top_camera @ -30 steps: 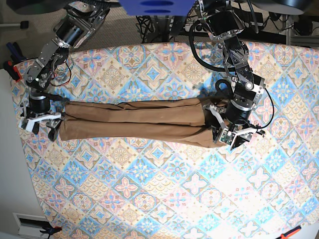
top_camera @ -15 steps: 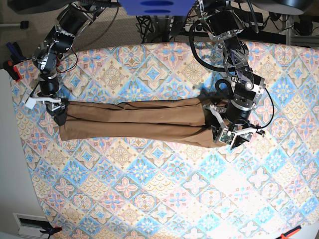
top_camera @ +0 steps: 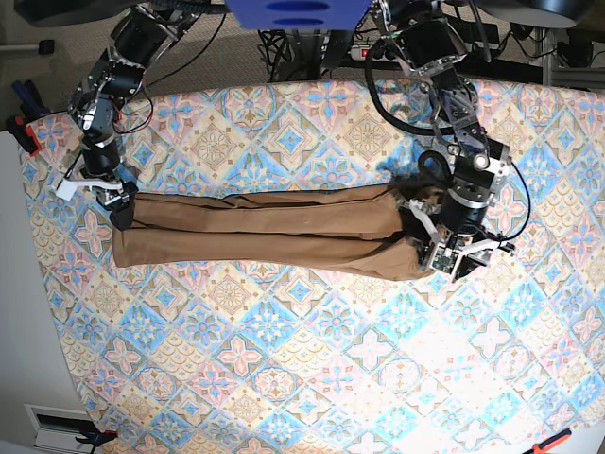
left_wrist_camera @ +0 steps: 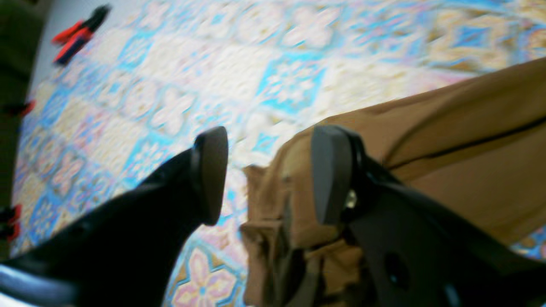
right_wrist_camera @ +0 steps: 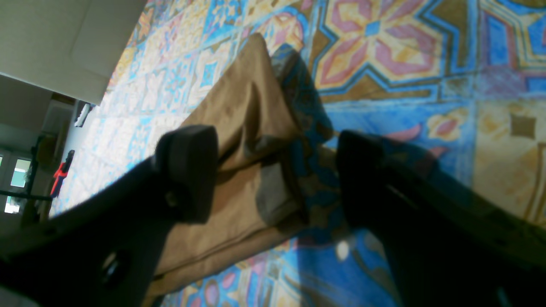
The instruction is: Layout the t-shirt on the table in an organized manner, then fold the t-shirt properly
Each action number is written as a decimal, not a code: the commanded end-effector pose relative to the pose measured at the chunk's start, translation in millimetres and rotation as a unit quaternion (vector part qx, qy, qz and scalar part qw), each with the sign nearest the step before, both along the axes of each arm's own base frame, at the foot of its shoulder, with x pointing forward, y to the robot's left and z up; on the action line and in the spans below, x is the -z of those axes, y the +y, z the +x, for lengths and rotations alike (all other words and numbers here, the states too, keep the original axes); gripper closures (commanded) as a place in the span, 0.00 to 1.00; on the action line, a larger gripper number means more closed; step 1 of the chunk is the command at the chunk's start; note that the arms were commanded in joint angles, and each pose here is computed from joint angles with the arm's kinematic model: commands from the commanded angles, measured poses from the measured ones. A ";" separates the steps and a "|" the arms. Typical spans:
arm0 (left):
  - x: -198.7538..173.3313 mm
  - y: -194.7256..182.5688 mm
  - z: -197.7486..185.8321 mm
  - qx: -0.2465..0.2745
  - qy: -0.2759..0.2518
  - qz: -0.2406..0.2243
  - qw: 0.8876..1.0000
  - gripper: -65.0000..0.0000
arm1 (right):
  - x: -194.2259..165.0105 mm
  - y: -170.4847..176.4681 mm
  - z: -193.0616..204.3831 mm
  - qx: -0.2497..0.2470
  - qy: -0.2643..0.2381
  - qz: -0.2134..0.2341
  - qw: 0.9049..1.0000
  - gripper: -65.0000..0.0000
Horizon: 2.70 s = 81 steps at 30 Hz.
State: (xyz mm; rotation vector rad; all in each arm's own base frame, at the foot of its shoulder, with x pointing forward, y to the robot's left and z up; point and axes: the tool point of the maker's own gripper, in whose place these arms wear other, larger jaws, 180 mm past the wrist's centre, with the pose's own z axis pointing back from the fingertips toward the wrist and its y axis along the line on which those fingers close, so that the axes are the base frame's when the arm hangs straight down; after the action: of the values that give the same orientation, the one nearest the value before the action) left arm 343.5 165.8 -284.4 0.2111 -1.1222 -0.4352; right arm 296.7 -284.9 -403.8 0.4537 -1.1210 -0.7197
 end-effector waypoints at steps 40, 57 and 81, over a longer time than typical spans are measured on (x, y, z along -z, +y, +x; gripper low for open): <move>-7.0 33.4 -8.2 -0.039 -0.014 0.007 0.999 0.54 | -10.6 47.7 69.0 -0.066 -0.034 0.045 0.996 1.00; -4.6 34.4 -8.7 -0.041 -0.010 0.009 0.999 0.54 | -44.8 -30.3 67.7 -0.012 0.017 -0.107 0.994 1.00; 0.3 33.6 -12.6 -0.041 -0.003 0.008 0.999 0.54 | -66.3 164.5 73.8 -0.231 0.008 -0.465 0.854 1.00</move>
State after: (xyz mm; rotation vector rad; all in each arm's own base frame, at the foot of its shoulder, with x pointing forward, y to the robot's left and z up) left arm 324.3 200.3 -299.2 0.2656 -1.0565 -0.3746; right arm 367.1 -120.4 -346.0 -0.1287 -1.1141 0.2863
